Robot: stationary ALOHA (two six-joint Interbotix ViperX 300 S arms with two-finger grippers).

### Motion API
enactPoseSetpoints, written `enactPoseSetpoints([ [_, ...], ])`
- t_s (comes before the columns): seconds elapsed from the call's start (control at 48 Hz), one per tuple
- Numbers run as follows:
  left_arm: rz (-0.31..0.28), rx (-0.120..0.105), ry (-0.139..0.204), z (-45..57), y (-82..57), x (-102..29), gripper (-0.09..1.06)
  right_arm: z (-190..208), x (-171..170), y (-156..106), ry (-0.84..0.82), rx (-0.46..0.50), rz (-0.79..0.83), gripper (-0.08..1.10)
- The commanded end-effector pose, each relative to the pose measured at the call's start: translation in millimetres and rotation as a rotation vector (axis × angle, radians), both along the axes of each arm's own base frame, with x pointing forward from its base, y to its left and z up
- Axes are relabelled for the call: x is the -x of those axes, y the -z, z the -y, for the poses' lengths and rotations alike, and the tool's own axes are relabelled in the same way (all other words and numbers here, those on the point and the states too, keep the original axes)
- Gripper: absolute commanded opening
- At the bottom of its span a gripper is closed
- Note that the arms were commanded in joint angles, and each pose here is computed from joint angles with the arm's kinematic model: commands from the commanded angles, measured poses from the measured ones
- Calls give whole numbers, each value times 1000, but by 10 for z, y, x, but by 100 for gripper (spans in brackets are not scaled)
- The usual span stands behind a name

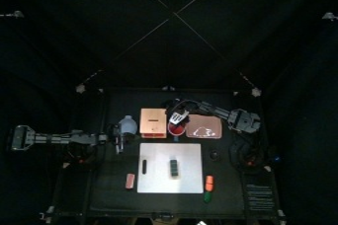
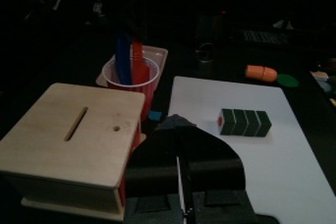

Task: Place sushi on board then cut the sushi with the knife then place the pieces on the plate
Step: Grasp knife edge with left hand

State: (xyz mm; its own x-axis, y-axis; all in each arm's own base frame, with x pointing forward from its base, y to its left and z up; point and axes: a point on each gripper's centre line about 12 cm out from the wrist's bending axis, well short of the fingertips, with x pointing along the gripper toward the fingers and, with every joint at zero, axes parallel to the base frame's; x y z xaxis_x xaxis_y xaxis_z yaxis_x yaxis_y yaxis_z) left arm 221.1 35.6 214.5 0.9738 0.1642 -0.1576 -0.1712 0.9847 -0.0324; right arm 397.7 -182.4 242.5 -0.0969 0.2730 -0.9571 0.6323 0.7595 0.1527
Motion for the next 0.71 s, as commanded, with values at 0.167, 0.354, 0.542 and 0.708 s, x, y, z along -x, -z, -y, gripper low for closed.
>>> enactPoseSetpoints([
  [0.167, 16, 0, 0, -1, -47, -24, -1, -21, 64, -446, 6, 52, 100, 40],
  [0.354, 16, 0, 0, -1, -47, -24, -1, -61, 154, -638, 3, 68, 132, 40],
  [0.542, 16, 1, -1, -3, -47, -24, -1, -122, 256, -877, -4, 94, 182, 40],
  [0.708, 27, -3, 0, -4, -91, -41, -1, -205, 435, -1154, -1, 123, 240, 40],
])
